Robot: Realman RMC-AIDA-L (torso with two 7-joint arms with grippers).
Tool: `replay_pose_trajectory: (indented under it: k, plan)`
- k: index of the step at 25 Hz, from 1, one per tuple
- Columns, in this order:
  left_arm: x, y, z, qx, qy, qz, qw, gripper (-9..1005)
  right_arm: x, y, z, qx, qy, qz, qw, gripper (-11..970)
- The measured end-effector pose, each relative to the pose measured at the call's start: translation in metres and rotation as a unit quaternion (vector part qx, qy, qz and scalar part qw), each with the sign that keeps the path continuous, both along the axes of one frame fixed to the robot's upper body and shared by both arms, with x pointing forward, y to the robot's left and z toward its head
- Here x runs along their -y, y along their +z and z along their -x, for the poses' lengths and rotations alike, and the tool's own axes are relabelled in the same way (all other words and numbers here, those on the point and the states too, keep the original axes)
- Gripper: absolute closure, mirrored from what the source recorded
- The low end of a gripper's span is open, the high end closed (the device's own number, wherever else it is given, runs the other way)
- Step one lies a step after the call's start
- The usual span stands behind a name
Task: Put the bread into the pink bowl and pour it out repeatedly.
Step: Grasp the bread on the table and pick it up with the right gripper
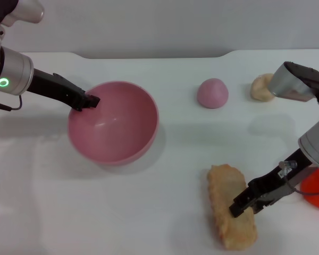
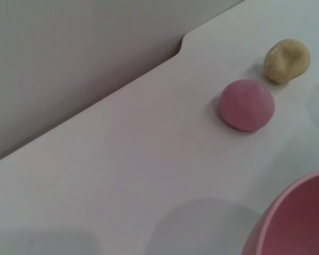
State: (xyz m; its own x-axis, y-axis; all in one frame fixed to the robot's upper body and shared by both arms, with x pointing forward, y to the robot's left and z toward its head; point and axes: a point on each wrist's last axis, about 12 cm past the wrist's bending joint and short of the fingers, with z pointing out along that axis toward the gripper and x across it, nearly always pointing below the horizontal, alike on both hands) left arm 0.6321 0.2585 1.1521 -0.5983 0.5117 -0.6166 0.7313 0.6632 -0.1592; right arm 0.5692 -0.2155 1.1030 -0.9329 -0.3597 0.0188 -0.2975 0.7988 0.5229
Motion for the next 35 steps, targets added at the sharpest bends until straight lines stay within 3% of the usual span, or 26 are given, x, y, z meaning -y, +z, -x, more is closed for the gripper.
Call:
replay_pose_trajectory:
  k: [19, 35]
  plan:
    - [-0.002, 0.002, -0.003, 0.009, 0.006, -0.004, 1.000, 923, 0.012, 0.017, -0.001, -0.004, -0.021, -0.015, 1.000, 435]
    - [0.000, 0.002, -0.003, 0.009, 0.003, -0.005, 1.000, 923, 0.028, 0.007, 0.002, 0.003, -0.048, -0.005, 0.999, 445]
